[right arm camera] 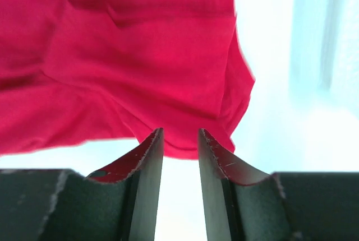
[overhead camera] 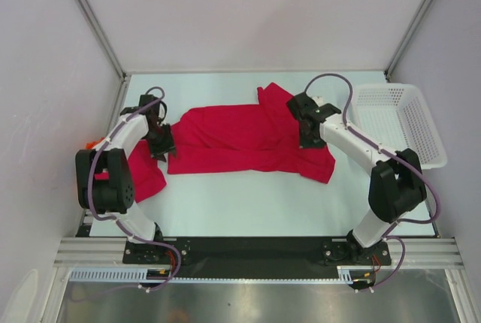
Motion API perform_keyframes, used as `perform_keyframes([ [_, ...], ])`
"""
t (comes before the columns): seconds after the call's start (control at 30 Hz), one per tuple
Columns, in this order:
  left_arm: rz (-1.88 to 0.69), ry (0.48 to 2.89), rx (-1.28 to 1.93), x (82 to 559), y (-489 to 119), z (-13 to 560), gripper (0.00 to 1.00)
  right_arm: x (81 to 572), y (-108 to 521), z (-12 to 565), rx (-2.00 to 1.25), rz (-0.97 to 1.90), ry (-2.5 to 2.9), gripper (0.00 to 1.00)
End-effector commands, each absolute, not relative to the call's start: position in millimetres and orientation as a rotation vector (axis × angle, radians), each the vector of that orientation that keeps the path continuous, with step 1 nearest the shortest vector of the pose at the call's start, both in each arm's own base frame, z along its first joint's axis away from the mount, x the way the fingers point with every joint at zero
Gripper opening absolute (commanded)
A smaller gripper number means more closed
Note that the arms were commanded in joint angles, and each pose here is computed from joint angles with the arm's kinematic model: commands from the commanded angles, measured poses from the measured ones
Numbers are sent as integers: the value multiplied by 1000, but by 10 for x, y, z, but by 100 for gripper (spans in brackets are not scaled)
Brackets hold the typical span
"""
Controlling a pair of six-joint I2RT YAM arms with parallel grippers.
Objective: Fold and stack the t-shirts
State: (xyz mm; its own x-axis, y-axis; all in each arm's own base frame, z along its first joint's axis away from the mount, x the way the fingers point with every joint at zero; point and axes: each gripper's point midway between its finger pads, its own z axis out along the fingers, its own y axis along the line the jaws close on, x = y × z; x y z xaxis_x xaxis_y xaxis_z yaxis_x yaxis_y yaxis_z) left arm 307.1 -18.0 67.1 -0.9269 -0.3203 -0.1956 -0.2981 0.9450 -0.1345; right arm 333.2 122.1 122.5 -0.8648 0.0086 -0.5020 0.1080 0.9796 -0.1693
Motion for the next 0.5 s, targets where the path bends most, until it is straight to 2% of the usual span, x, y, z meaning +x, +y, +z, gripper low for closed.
perform_keyframes([
  [0.0,-5,2904,-404,2993,-147,636,45,3090,1234,948,117,-195,2681,38],
  [0.27,223,2934,-393,2906,33,555,46,2927,1140,793,138,-182,2725,43],
  [0.47,274,2962,-389,2845,79,467,46,2858,1043,732,152,-194,2745,46],
])
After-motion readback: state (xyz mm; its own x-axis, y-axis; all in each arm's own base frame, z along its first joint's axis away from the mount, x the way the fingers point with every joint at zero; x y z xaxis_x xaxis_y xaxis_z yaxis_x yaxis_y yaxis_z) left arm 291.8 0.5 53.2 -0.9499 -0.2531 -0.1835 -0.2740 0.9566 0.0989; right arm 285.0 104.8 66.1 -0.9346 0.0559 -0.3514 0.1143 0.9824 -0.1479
